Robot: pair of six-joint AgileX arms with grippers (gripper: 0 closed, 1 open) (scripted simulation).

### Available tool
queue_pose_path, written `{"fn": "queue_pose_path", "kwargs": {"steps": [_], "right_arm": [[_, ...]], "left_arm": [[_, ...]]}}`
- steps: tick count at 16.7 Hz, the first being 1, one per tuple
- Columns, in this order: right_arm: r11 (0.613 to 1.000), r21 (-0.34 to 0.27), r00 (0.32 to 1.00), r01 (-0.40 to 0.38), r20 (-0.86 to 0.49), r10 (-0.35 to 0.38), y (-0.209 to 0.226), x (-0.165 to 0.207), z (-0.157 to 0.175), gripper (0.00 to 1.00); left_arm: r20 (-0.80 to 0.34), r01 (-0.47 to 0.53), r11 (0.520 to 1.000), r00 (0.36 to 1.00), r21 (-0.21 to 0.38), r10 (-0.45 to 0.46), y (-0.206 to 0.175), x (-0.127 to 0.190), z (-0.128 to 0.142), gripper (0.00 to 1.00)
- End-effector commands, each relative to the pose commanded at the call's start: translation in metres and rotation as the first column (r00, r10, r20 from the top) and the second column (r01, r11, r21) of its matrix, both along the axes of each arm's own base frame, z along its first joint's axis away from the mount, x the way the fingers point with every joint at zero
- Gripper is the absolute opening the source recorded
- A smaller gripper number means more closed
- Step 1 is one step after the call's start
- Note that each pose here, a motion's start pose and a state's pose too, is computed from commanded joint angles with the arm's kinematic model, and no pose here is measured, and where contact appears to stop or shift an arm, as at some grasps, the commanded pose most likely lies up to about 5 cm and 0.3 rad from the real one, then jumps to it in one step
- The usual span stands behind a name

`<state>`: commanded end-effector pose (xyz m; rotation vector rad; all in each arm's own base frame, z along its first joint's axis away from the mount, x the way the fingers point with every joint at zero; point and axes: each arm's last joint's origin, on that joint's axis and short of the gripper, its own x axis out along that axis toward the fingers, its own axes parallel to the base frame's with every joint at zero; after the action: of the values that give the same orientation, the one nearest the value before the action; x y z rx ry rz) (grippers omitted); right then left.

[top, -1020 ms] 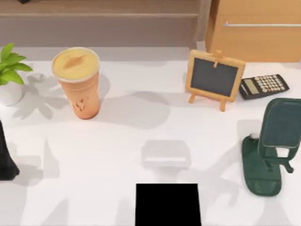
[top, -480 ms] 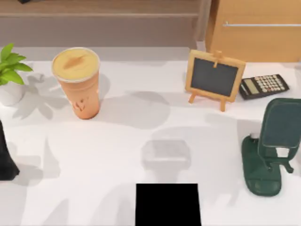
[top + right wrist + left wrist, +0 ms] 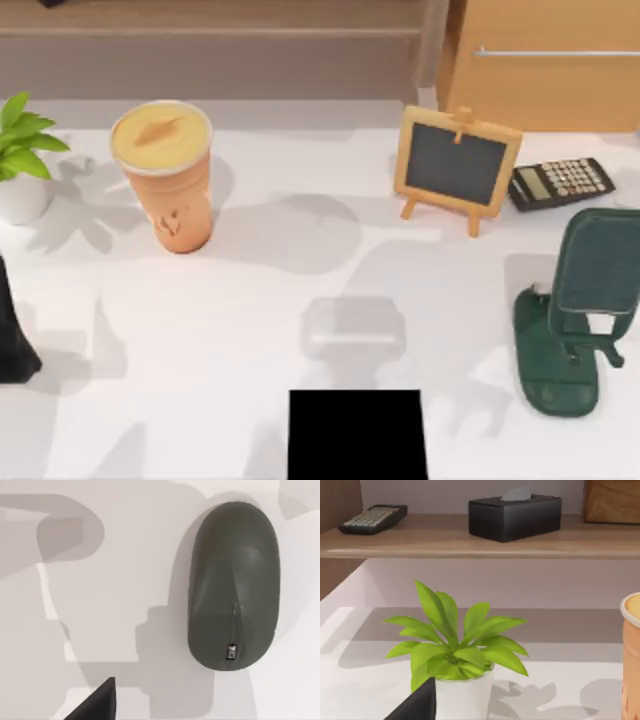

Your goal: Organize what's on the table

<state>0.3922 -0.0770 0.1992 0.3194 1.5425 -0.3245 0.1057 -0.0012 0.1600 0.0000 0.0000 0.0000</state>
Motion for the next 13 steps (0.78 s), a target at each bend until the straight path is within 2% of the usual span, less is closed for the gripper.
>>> {"fn": "queue_pose_path", "kwargs": {"steps": [7, 13], "right_arm": [[1.0, 0.002, 1.0, 0.0, -0.01, 0.0, 0.001, 0.001, -0.007, 1.0], [1.0, -0.001, 1.0, 0.002, 0.005, -0.002, -0.001, 0.004, -0.073, 1.0]], "left_arm": [[0.0, 0.0, 1.0, 1.0, 0.0, 0.0, 0.0, 0.0, 0.0, 1.0], [0.0, 0.0, 1.0, 1.0, 0.0, 0.0, 0.0, 0.0, 0.0, 1.0]]}}
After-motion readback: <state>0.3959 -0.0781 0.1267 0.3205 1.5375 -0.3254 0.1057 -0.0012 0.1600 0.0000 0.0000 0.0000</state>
